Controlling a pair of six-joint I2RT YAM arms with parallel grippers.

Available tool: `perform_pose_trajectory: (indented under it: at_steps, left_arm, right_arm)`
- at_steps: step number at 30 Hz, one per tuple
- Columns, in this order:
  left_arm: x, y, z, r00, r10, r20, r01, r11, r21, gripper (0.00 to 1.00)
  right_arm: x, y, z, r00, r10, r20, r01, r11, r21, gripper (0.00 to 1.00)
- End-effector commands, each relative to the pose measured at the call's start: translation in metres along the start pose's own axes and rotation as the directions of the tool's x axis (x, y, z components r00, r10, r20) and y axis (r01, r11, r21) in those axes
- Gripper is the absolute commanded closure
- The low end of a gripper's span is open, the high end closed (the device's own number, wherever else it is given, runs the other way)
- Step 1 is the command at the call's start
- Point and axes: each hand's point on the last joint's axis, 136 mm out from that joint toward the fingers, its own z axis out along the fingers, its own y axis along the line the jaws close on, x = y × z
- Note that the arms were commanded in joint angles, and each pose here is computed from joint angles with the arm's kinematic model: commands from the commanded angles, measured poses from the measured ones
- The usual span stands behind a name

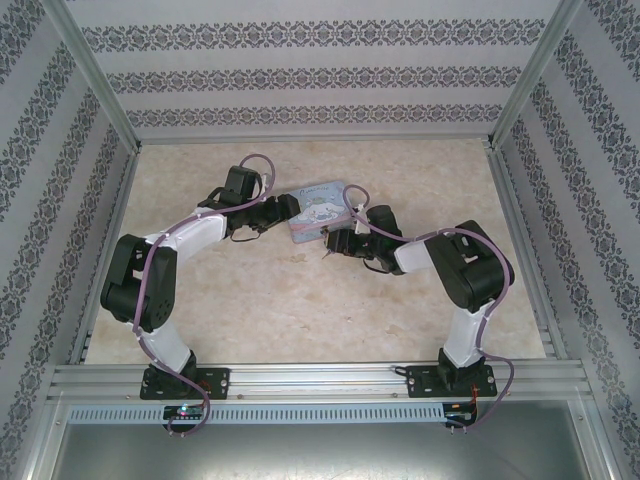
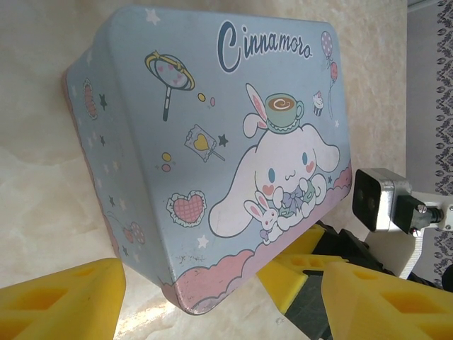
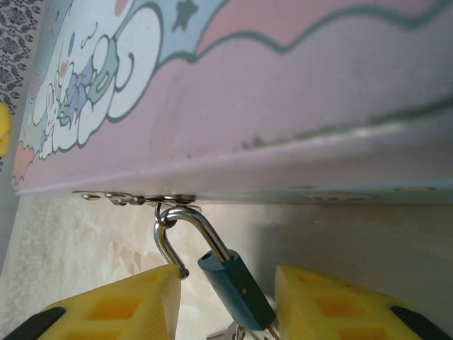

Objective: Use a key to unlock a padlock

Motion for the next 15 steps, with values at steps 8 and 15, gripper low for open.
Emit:
perform_pose_trajectory:
  at_steps: [8, 15]
  left_arm:
    - [-0.0052, 0.0045, 0.0029, 1.0, -0.002, -0.005, 0.002, 1.0, -0.003, 0.27]
    - [-0.0074, 0.0033, 0.0029, 1.0, 0.0, 0.001, 0.0, 1.0, 0.003, 0.27]
  right_arm:
    - [0.0075, 0.0003, 0.0073, 0.999, -0.028, -0.026, 0.028, 1.0, -0.001, 0.68]
    - [0.0097, -0.0037, 0.0048, 1.0, -0.017, -0.02, 0.017, 1.0, 0.018, 0.79]
